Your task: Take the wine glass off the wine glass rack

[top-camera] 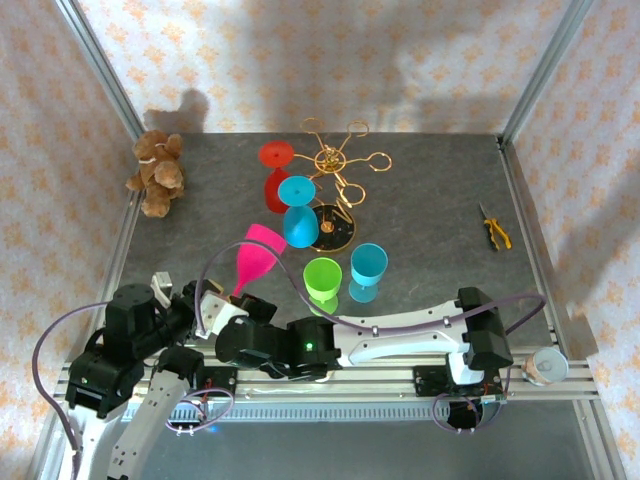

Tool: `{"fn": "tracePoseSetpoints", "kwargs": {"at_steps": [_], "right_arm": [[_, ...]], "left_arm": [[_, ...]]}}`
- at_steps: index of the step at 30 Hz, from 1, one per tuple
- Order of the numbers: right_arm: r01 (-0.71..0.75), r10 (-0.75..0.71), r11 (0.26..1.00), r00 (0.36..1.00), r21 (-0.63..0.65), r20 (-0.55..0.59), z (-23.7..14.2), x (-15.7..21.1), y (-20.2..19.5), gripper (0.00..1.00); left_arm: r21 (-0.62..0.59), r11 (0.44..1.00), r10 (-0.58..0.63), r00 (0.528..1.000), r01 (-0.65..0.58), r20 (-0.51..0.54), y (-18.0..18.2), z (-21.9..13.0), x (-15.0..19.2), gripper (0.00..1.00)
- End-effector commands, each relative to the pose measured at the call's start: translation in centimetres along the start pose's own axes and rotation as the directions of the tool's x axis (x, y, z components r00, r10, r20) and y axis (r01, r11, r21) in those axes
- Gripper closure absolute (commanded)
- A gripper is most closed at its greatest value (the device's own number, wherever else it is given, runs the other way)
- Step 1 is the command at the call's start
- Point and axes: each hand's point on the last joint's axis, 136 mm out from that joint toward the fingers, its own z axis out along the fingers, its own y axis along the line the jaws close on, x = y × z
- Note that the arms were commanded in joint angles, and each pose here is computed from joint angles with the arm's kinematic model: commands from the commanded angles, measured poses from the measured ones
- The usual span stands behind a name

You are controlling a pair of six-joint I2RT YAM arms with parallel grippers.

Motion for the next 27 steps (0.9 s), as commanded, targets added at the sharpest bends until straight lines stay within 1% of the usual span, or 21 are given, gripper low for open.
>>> {"fn": "tracePoseSetpoints", "kwargs": {"at_steps": [1,6,13,17,27], "right_arm": [[-0.05,0.046,0.998,0.996,0.044,0.077,-1.3,-2.4,-1.6,1.0],[-0.053,0.049,0.998,0.994,0.041,0.095,-1.3,-3.1,-1.7,1.0],[-0.05,0.046,0.998,0.991,0.029,0.128,-1.7,-4.5,-1.7,1.0],[-0.046,0.043,0.999,0.988,0.017,0.15,-2.1,-5.5,-1.7,1.0],[0.002,-0.001,1.0,0.984,-0.006,0.179,-2.8,-7.7,-1.2,1.0]], "left_arm": [[0.03,0.999,-0.016,1.0,0.016,-0.002,-0.5,0.2,0.0,0.42],[0.035,0.999,-0.014,1.0,0.014,0.001,-0.6,0.2,-0.1,0.49],[0.041,0.999,-0.016,1.0,0.016,0.007,-0.6,0.4,-0.3,0.61],[0.043,0.999,-0.015,1.0,0.015,0.008,-0.6,0.6,-0.3,0.7],[0.049,0.999,-0.011,1.0,0.011,0.008,-0.7,0.8,-0.4,0.86]]}}
